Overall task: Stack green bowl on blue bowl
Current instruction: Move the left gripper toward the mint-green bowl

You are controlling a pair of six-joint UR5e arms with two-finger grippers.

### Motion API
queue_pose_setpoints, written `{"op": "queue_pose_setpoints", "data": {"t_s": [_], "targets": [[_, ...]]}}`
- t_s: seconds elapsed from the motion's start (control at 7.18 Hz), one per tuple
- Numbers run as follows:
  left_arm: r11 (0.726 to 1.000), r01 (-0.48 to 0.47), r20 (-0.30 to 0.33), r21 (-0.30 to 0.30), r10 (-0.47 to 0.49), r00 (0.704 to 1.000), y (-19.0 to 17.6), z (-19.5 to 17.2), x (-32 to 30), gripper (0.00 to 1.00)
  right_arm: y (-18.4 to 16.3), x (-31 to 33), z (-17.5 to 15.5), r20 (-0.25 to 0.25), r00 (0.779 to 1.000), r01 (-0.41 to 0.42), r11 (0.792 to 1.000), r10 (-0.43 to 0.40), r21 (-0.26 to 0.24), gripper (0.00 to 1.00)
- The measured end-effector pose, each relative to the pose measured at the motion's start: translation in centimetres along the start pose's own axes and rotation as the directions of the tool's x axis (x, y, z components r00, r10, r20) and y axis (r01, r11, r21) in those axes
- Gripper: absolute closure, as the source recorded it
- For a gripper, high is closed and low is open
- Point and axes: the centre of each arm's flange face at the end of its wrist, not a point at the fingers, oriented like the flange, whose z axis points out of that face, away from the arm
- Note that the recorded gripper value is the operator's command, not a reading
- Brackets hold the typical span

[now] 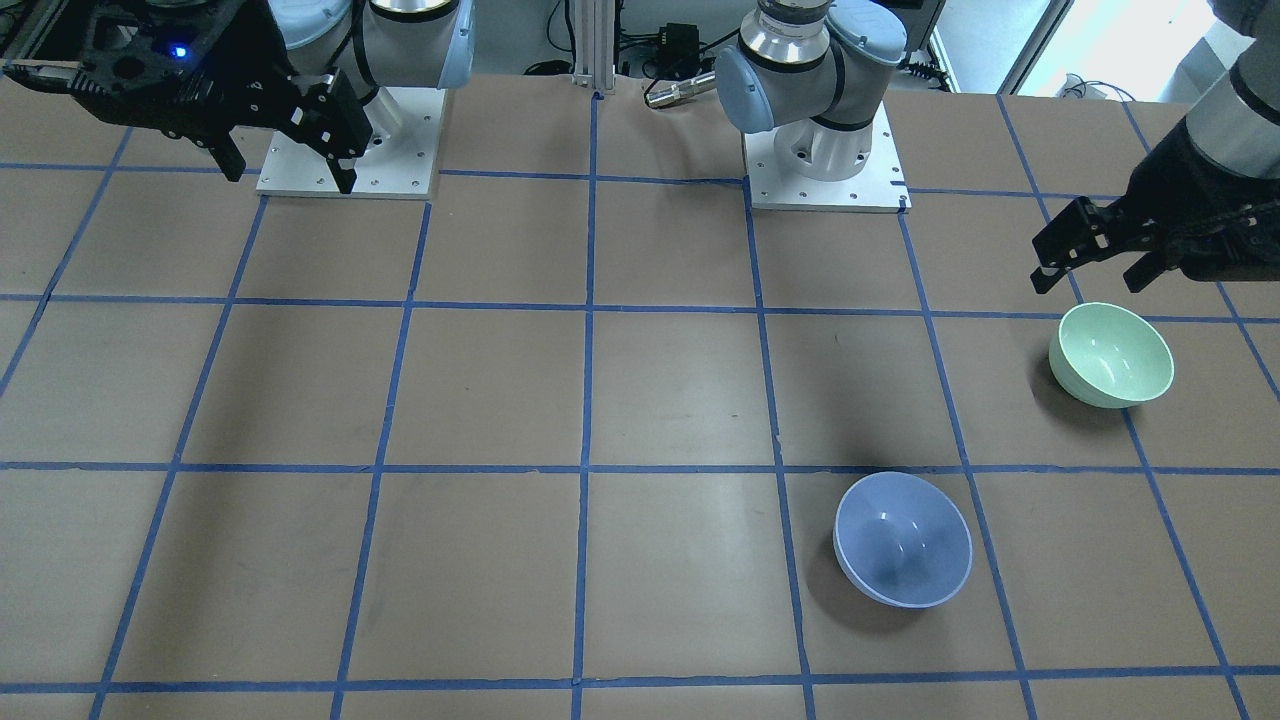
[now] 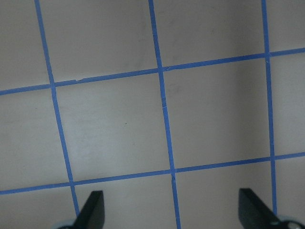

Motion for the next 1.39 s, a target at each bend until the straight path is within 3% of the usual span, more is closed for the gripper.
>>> {"op": "queue_pose_setpoints", "data": {"t_s": [0.42,1.39], "targets": [[0.999,0.005,-0.058,-0.045,-0.008,0.998,1.4,4.7,-8.9,0.00,0.0,0.0,0.0,0.000,1.000,0.000,1.000,0.000,-0.001,0.00],[0.988,-0.157,-0.072,0.002,0.157,0.985,2.7,14.0,-25.1,0.00,0.0,0.0,0.0,0.000,1.000,0.000,1.000,0.000,0.000,0.00]]}}
